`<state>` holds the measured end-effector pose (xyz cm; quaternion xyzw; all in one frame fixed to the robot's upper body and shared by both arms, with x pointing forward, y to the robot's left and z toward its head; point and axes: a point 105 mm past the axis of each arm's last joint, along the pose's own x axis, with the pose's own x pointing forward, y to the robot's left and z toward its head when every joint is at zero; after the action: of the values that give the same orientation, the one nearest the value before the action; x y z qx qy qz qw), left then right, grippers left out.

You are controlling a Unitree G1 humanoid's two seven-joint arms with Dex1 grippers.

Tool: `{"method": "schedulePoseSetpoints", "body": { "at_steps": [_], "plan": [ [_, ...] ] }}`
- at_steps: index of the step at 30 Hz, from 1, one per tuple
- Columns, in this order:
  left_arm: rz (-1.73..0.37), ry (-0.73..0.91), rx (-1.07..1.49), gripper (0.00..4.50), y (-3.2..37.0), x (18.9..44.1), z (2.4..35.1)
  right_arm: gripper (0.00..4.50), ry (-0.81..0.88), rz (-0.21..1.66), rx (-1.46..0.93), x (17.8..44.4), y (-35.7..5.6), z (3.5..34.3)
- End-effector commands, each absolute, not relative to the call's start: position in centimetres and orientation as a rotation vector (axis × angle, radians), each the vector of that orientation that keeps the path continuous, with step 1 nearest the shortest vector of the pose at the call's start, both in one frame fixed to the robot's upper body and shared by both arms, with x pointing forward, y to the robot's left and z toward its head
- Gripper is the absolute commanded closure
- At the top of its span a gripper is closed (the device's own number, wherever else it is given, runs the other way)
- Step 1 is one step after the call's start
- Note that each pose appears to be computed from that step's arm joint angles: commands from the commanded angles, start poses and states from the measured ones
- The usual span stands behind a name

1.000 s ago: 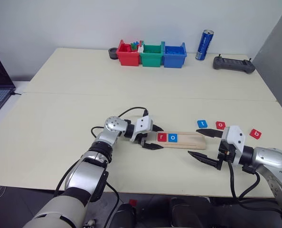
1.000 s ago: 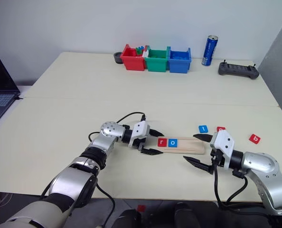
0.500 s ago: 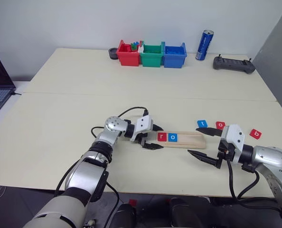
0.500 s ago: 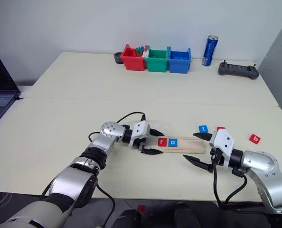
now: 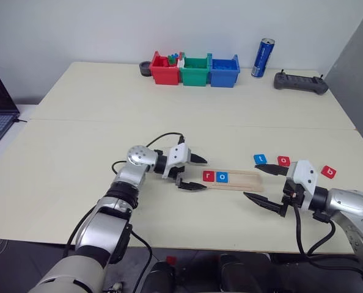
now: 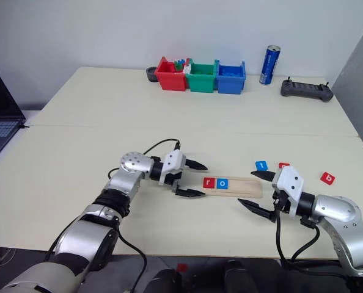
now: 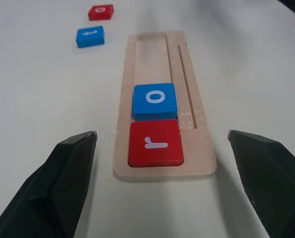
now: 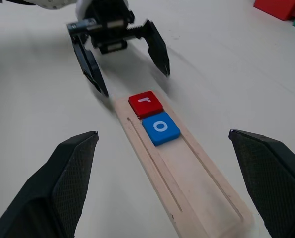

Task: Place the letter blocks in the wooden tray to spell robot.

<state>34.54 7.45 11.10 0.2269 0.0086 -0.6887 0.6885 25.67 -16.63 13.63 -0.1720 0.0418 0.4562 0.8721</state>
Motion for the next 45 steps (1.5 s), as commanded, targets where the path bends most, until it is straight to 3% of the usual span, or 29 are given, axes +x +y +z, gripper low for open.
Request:
{"method": "schedulePoseSetpoints", "body": {
  "at_steps": [1,6,12,19,22,28,45],
  "plan": [
    [-1.549,-0.060,0.485,0.02,7.7,33.5,13.3,0.00,0.040,0.873,-0.377,25.8,-17.6,14.9],
    [-1.500,-0.090,0.381,0.02,6.9,31.1,14.2,0.00,0.051,0.538,-0.297,27.4,-21.1,14.4],
    [-1.437,-0.064,0.311,0.02,5.7,29.2,12.2,0.00,0.054,0.135,-0.223,28.5,-24.4,13.7],
    [-1.446,-0.103,0.278,0.02,3.4,29.2,13.1,0.00,0.124,-0.408,-0.207,27.7,-32.3,12.5],
    [-1.455,-0.114,0.284,0.02,2.8,29.6,13.3,0.00,0.159,-0.529,-0.176,27.3,-34.3,12.0],
    [-1.500,-0.126,0.283,0.02,1.5,29.5,13.6,0.00,0.184,-0.513,-0.021,28.9,-33.4,10.8],
    [-1.502,-0.130,0.309,0.02,1.0,30.0,13.4,0.00,0.235,-0.557,0.105,31.4,-33.6,9.0]
  ]
}}
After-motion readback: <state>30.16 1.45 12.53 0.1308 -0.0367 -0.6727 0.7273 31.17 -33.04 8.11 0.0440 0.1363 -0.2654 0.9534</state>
